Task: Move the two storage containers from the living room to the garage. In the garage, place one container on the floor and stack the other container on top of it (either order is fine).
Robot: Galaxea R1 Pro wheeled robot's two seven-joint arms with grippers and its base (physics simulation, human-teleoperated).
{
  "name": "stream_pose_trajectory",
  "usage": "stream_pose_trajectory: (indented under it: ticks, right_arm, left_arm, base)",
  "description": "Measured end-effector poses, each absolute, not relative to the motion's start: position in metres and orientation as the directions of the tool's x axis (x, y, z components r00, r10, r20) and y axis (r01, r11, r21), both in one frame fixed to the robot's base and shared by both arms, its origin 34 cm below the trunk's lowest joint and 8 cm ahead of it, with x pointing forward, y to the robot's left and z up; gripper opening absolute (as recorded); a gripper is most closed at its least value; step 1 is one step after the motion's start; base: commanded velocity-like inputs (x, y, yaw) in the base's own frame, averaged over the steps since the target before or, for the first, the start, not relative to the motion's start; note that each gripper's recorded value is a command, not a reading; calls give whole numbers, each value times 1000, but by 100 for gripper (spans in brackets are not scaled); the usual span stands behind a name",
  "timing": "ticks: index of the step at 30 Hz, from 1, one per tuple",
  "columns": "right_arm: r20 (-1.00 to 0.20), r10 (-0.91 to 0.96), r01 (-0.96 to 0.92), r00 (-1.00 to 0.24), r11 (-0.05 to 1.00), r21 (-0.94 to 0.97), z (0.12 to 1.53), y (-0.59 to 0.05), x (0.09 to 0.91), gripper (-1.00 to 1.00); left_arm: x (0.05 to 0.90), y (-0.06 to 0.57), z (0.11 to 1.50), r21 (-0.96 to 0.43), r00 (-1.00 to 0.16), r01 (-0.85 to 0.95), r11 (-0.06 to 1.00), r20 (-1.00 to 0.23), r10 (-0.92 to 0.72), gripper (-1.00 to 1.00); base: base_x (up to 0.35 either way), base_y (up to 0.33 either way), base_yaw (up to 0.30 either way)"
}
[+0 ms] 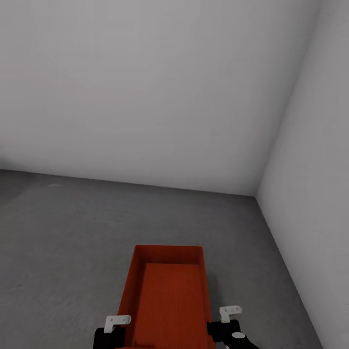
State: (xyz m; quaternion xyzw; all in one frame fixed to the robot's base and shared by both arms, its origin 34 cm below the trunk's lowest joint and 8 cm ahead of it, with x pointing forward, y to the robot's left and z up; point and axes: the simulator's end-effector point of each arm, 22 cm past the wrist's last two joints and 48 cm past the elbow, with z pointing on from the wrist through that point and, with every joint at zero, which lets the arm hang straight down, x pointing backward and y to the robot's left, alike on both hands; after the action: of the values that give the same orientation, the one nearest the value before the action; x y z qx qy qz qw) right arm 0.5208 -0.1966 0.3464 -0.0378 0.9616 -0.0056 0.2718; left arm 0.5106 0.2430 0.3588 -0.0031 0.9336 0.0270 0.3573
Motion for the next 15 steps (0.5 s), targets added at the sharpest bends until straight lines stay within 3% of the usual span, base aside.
stream_pose_trajectory:
  ticks: [15]
  right_arm:
    - [-523, -76, -70, -849, 997, -31, 347, -197, 521, -100]
  left_arm:
    - [511, 243, 359, 48, -744, -25, 999, -668, 14, -100]
  base:
    - [0, 0, -262]
